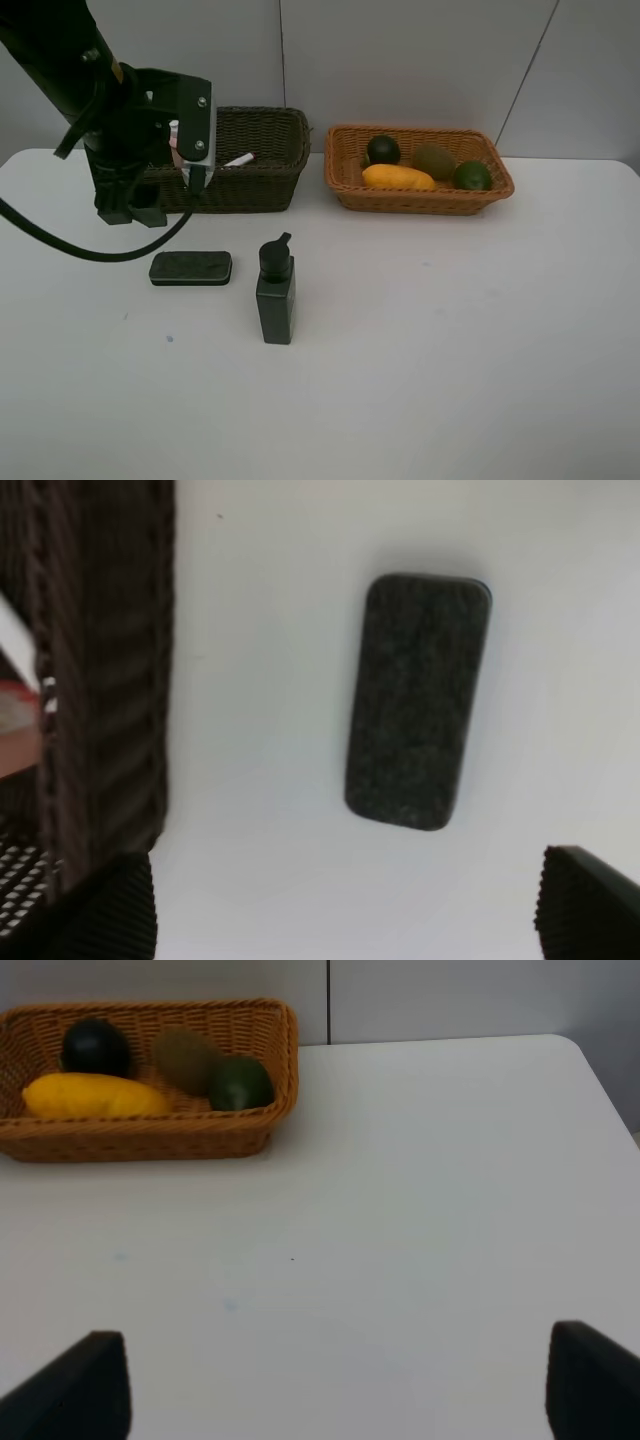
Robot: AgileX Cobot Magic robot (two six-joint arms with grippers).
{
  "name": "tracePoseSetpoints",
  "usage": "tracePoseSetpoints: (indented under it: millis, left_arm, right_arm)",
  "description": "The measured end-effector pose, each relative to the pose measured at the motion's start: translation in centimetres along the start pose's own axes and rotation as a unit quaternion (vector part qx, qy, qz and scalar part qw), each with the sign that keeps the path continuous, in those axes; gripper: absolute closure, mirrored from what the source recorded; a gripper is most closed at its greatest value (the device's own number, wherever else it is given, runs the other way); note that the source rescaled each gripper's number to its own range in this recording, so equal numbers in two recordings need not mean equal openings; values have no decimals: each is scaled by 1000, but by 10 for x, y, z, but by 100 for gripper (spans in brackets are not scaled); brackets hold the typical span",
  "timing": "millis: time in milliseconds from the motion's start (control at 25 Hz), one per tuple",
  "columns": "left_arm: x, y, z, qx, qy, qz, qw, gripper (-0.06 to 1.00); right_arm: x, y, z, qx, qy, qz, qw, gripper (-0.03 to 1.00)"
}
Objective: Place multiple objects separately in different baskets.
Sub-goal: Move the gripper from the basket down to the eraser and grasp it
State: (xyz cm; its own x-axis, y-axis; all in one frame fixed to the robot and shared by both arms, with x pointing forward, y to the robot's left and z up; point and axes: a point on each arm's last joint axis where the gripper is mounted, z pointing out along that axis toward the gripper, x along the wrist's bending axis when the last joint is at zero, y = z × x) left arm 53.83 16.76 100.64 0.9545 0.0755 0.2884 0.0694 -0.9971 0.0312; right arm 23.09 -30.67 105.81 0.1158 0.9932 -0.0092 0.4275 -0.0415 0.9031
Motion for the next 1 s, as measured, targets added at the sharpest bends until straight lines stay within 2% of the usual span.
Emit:
tracePoseSetpoints:
  millis: [280, 360, 560, 1000]
  left_arm:
    - [-2, 6, 46, 23, -51, 11, 998, -5]
    - [-2, 7, 52, 25, -56, 13, 998, -5]
    - [-7, 10, 85, 33, -90, 37, 995, -5]
    - [-4, 16, 117, 7, -91, 44, 995, -5]
  right_arm:
    - [0, 0, 0, 0, 0, 0, 1000, -3]
    - [0, 0, 0, 0, 0, 0, 1000, -3]
    - [0, 0, 0, 0, 0, 0, 1000, -3]
    - [0, 0, 0, 0, 0, 0, 1000, -3]
